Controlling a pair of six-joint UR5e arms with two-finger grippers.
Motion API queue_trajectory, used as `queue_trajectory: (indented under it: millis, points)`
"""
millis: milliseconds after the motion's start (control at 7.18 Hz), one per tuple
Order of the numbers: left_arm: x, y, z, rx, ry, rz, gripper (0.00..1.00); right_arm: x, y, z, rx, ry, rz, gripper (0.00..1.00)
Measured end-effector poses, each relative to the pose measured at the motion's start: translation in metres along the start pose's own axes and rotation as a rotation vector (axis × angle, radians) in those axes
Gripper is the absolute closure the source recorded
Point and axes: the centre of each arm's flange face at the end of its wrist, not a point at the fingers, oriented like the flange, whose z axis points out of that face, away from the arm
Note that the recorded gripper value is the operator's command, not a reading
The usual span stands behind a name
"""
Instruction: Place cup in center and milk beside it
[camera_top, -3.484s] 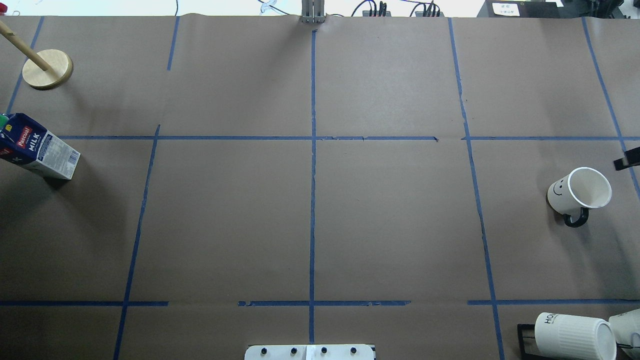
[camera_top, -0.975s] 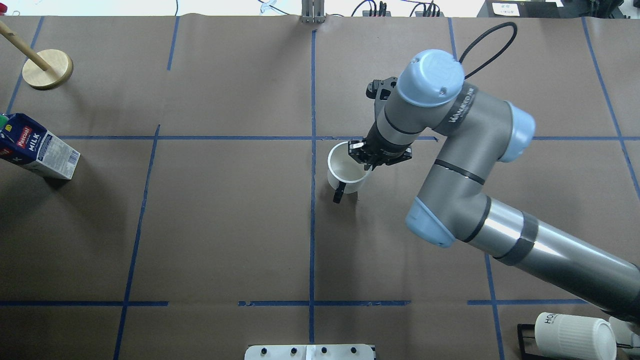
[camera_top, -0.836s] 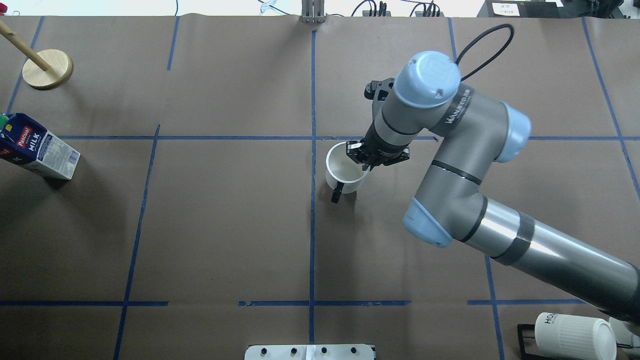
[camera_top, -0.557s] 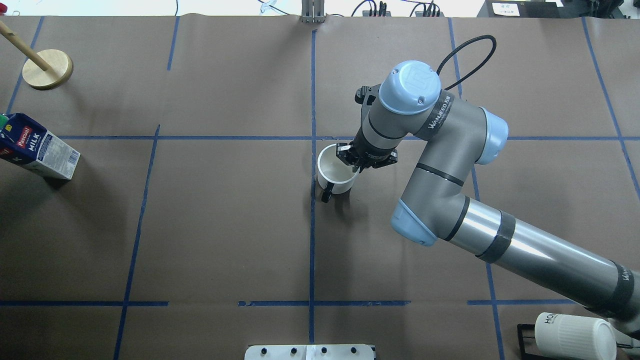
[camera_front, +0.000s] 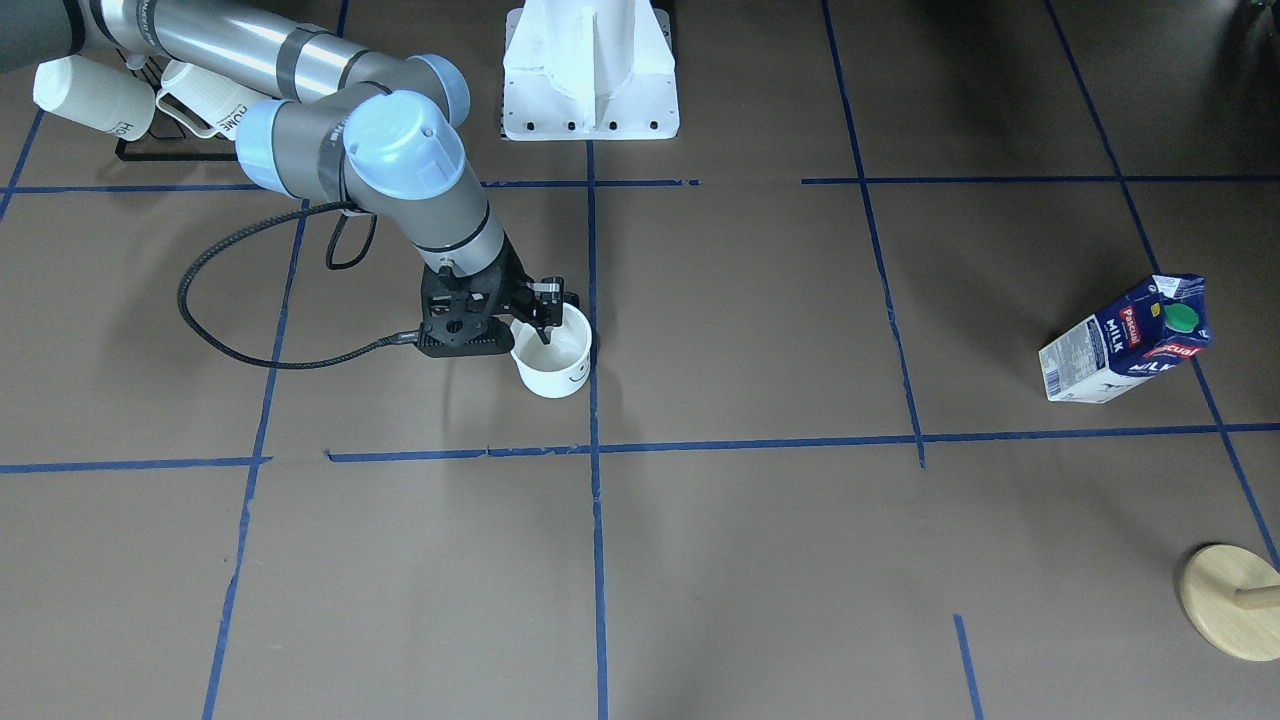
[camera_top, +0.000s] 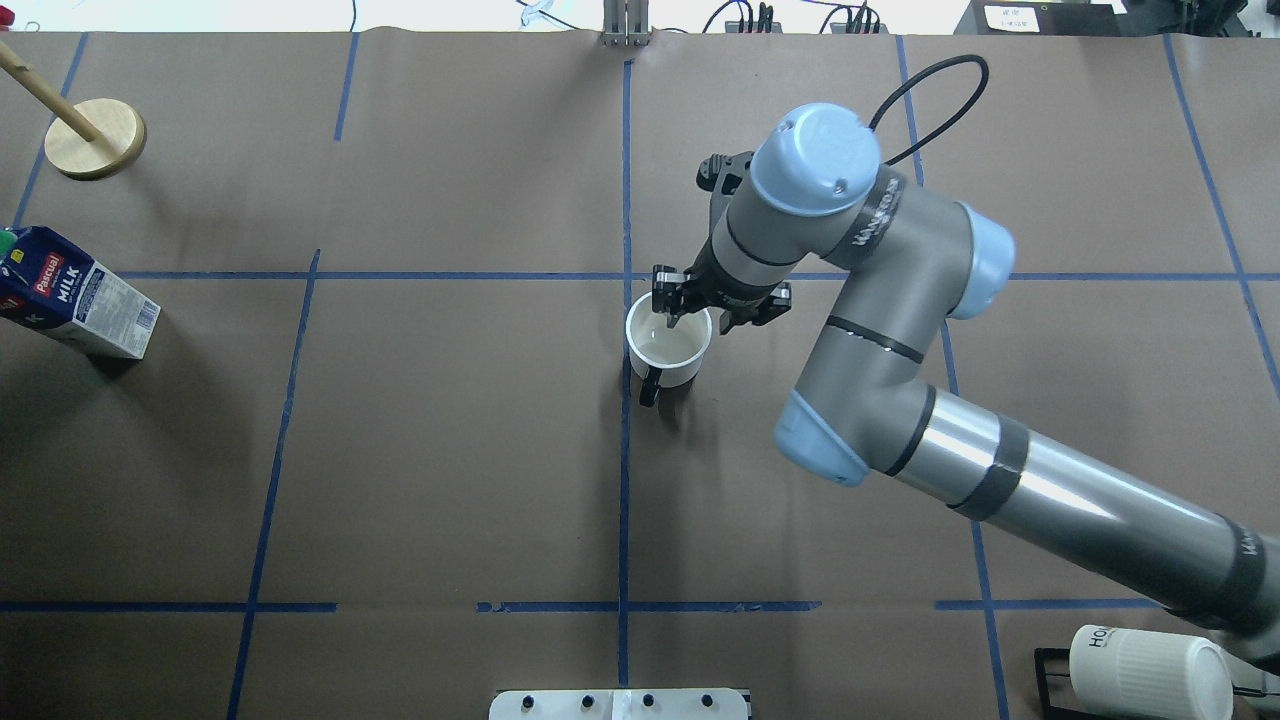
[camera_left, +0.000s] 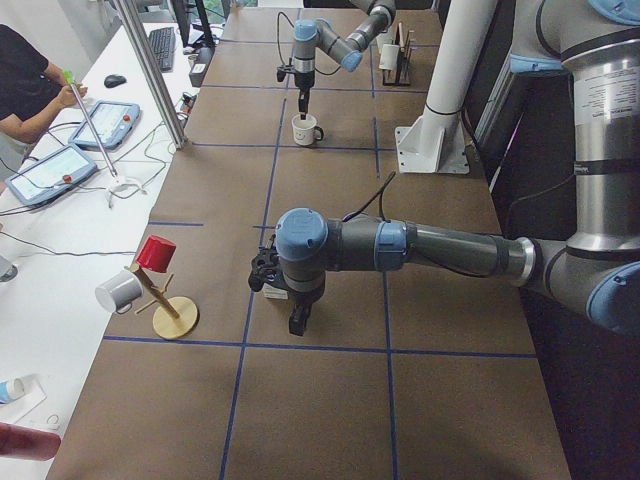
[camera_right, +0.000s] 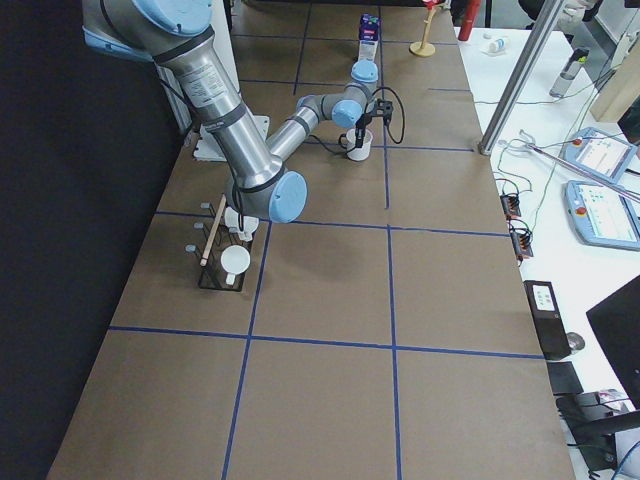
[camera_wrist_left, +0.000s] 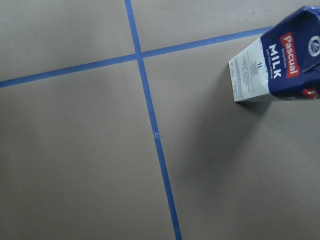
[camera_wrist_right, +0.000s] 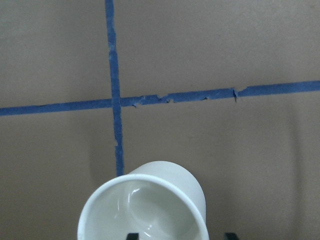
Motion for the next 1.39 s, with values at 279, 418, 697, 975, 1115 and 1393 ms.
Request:
queue_trajectory:
  millis: [279,418,697,975,1115,1393]
  points:
    - [0.061,-0.026,-0.011,0.02,-0.002,-0.062,0.0,0.062,-0.004,-0.059,0.011,-0.047,0.018,0.0]
    - [0.091,-0.047,-0.005,0.008,0.003,-0.07,0.0,0.107,-0.001,-0.079,0.005,-0.048,0.019,0.0]
    - [0.135,-0.102,0.022,-0.034,0.01,-0.085,0.0,0.164,0.008,-0.092,0.0,-0.023,-0.015,0.0]
    - [0.152,-0.137,0.054,-0.075,-0.022,-0.101,0.0,0.18,0.011,-0.091,-0.002,-0.007,-0.02,0.0]
    - [0.154,-0.145,0.067,-0.096,-0.032,-0.099,0.0,0.182,0.012,-0.09,-0.003,-0.003,-0.02,0.0]
    - [0.153,-0.151,0.085,-0.126,-0.039,-0.108,0.0,0.182,0.012,-0.087,-0.005,0.001,-0.021,0.0]
